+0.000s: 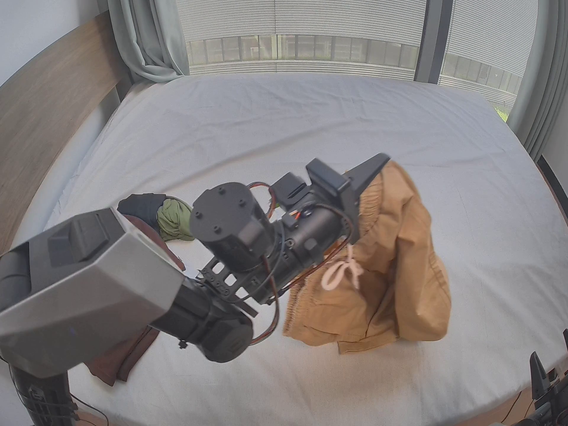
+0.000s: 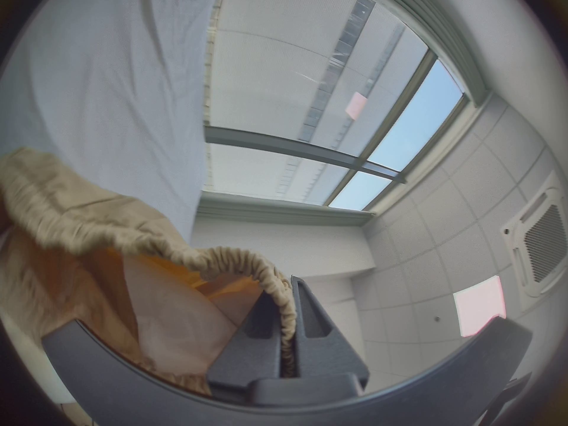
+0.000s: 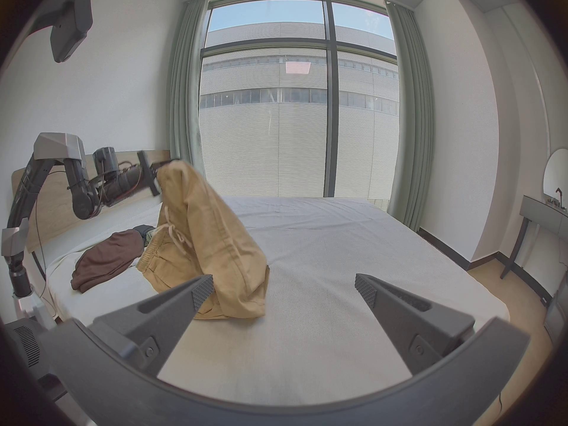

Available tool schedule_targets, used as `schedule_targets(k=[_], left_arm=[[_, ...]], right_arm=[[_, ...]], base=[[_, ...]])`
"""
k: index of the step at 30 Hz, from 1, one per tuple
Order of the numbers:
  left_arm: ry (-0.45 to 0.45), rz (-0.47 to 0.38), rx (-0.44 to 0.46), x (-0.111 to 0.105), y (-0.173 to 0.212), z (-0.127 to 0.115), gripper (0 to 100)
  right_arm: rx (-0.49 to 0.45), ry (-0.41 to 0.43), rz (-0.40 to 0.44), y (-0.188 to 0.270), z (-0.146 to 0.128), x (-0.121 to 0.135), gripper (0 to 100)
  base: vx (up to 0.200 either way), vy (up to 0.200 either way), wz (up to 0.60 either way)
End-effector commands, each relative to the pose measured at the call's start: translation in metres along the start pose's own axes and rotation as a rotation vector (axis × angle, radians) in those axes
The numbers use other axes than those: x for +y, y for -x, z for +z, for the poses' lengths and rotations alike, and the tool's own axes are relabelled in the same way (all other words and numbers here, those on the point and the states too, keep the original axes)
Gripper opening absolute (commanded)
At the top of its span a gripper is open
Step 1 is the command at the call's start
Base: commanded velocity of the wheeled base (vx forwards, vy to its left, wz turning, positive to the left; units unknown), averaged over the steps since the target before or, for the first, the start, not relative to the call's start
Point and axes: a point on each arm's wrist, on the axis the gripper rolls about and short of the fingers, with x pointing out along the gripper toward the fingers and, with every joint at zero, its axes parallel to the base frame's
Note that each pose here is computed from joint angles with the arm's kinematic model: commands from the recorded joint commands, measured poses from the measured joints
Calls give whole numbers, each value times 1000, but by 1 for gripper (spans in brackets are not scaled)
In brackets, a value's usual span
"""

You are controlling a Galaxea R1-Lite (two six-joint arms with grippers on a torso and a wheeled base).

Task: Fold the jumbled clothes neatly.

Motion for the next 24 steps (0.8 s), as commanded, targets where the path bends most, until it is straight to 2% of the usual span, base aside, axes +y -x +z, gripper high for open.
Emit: schedule_targets(k=[1,8,10,12,15,16,20,21,24], left_arm=[[-74,90,-129,-35,65,45,0],[-173,96,-152,-64,101,61,0],[-192,106,-173,-65,106,68,0],[-228,150,-241,-61,120,86,0],[-229,180,-247,-55,125,85,0],[-252,215,-249,-51,133,83,0],[-271,273,-215,-44,146,78,0],[-320,336,-126,-34,159,69,0],[-400,408,12,-19,178,61,0]], right_arm=[[3,1,1,0,-5,0,100],[3,1,0,0,-5,0,100],[3,1,0,0,-5,0,100],[3,1,0,0,-5,0,100],[3,1,0,0,-5,0,100],[3,1,0,0,-5,0,100],[3,1,0,0,-5,0,100],[3,1,0,0,-5,0,100],[3,1,0,0,-5,0,100]], base=[[0,0,0],[0,0,0],[0,0,0],[0,0,0],[0,0,0],[0,0,0],[0,0,0],[0,0,0],[0,0,0]])
